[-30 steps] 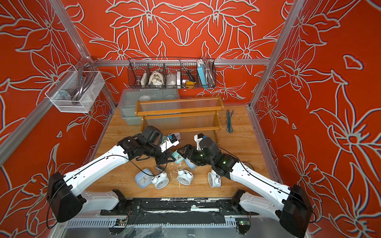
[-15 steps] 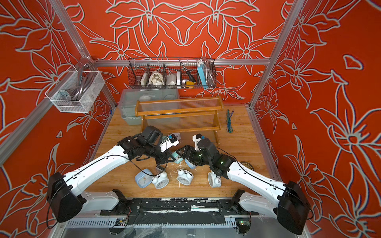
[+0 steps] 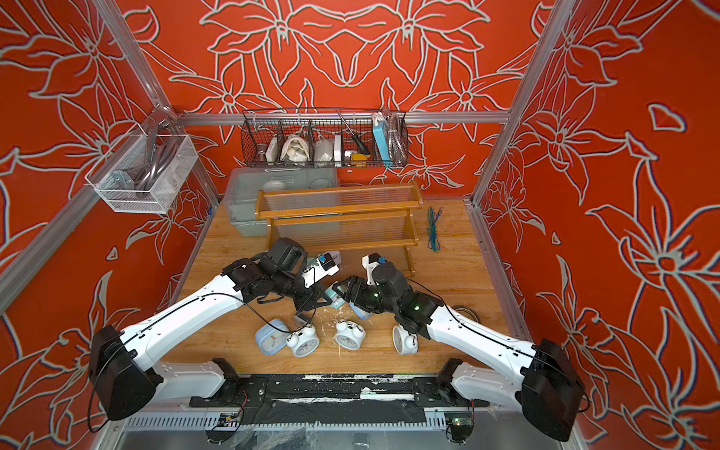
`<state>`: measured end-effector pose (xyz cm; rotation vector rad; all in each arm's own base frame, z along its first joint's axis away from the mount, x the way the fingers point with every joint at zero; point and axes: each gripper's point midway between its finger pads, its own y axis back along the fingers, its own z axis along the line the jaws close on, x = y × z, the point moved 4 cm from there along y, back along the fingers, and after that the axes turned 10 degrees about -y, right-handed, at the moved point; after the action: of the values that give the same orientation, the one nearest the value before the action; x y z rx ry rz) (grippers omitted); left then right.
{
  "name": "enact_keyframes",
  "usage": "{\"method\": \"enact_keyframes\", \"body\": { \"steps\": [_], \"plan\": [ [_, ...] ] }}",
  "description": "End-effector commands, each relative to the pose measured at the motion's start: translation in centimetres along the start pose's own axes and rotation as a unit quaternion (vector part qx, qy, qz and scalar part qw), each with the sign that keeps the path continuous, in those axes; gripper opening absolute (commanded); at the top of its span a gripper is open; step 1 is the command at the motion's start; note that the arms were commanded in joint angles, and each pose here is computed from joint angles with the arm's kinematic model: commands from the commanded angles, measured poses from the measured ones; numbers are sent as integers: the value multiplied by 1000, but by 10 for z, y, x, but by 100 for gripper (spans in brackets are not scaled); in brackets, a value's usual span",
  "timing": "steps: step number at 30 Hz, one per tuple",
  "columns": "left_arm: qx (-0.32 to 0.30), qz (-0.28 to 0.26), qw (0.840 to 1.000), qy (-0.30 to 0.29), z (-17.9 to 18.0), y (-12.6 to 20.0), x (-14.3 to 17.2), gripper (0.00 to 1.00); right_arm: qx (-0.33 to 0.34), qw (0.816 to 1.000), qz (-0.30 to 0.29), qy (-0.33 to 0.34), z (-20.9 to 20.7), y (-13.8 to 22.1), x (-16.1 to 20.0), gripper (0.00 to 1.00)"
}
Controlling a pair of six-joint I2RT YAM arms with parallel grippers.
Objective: Place the alarm clocks on the shelf by style
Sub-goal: Pick up the alarm from the center of the board.
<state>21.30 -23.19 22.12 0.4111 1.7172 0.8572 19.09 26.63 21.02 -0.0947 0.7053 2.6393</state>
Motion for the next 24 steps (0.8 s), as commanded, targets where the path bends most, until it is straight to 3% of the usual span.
{"method": "enact_keyframes", "body": {
  "steps": [1,4,11,16,24],
  "plan": [
    [-8,-8,1000,-11,1,7,-1,54,29,997,-42,61,0,14,-10,55],
    [-6,-28,1000,9,9,18,1,60,68,989,-78,102,-7,21,-22,55],
    [-12,-86,992,97,42,53,5,62,139,961,-142,194,-19,24,-53,53],
    [-22,-102,988,109,46,63,10,62,171,939,-181,238,-24,16,-78,51],
    [-32,-110,986,121,51,70,14,63,214,920,-206,256,-36,-11,-106,50]
  ]
}}
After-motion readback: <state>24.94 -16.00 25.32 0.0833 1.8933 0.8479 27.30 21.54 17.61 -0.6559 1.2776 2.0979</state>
